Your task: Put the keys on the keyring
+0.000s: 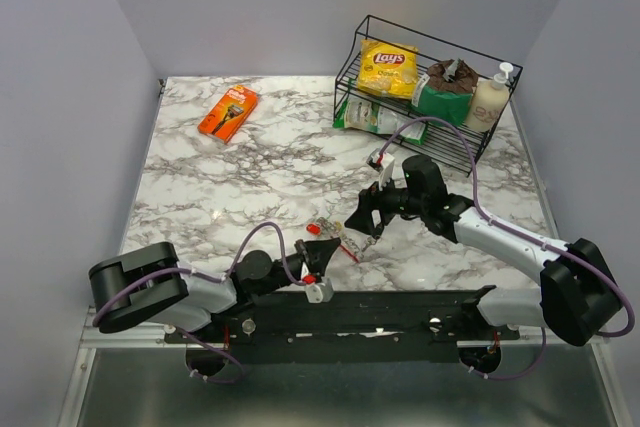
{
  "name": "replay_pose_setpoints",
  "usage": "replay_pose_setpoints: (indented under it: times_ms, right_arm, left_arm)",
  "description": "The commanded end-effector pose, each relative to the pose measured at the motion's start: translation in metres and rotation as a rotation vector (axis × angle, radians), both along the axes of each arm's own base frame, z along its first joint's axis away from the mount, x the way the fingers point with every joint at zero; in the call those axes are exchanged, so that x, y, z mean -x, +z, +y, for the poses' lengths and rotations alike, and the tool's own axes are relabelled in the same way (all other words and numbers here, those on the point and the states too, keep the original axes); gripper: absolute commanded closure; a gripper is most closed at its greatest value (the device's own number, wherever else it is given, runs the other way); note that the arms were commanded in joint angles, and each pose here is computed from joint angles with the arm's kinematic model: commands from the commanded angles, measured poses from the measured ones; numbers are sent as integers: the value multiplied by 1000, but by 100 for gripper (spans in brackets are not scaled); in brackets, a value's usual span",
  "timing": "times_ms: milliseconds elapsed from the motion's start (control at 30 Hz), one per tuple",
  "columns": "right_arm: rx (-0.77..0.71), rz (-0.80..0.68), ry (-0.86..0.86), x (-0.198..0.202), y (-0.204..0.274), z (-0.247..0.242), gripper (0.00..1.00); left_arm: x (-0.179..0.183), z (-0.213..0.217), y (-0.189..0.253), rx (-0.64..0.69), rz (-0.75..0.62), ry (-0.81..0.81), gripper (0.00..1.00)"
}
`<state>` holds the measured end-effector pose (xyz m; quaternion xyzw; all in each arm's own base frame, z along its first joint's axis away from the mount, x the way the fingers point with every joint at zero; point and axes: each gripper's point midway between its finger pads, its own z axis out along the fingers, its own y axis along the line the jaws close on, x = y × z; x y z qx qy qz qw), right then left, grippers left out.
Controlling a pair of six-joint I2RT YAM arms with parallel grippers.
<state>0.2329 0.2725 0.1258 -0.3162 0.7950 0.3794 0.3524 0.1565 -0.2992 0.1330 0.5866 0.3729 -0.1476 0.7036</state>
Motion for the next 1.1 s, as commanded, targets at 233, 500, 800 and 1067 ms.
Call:
replay_pose_setpoints:
  times_ms: [233,500,800,1067]
  right_arm:
    - [-17,-24,14,-2,7,3,10]
    - [-4,-23,-45,-8,13,-2,10]
    - [70,69,-150,-18,-4,-15,10]
    - [75,70,-188,-24,1,-18,7]
  left_arm:
    - [0,27,-1,36,7,69,100]
    - [-13,30,-26,-22,87,154,100]
    - [-44,21,-54,-56,280,327,100]
    - [-85,28,-42,94,380,578,2]
